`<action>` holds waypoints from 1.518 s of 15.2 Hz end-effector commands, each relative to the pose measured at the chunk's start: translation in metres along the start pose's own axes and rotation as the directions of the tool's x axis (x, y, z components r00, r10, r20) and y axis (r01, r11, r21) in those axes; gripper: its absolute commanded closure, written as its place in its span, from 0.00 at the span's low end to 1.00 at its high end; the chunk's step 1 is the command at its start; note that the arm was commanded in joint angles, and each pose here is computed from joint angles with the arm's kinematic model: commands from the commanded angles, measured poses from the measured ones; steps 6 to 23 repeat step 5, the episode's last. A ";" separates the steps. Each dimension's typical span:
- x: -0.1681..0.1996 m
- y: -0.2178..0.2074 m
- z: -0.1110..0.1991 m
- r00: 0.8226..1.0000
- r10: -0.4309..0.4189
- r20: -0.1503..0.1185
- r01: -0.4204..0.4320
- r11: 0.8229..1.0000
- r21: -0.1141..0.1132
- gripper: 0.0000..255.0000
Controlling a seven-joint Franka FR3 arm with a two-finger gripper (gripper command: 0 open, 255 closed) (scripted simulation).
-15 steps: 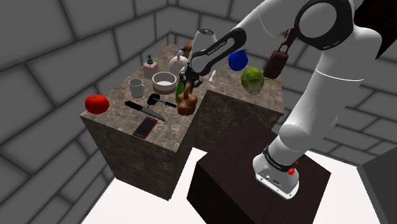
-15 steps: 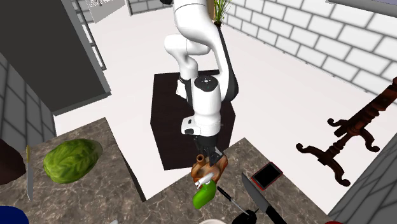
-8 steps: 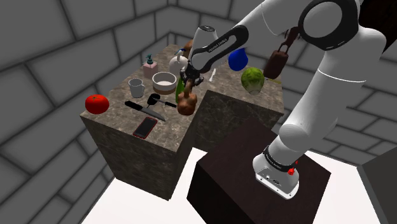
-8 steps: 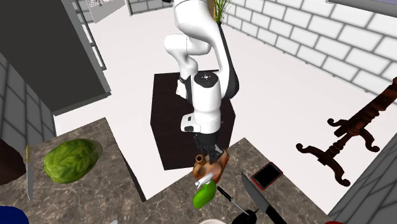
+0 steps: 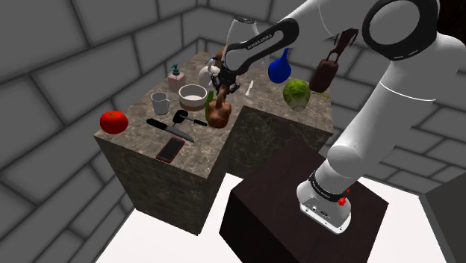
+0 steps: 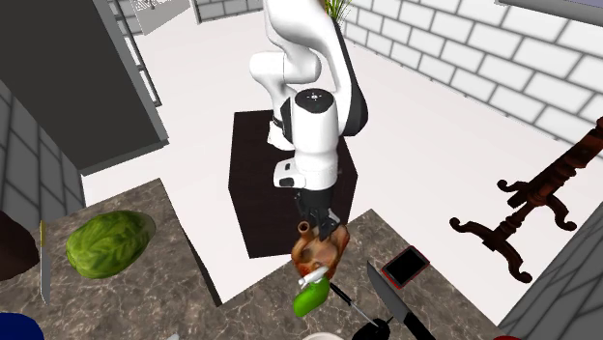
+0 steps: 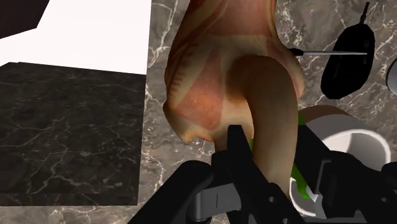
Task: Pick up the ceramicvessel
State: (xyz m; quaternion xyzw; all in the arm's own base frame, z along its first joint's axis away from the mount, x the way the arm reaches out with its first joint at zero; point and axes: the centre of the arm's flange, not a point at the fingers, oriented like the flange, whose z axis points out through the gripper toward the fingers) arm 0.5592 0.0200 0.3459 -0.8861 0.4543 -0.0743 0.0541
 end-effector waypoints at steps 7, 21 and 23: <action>0.002 -0.003 -0.022 1.000 0.000 -0.001 0.000 1.000 0.002 1.00; 0.002 -0.003 -0.022 1.000 0.000 -0.001 0.000 1.000 0.002 1.00; 0.002 -0.003 -0.022 1.000 0.000 -0.001 0.000 1.000 0.002 1.00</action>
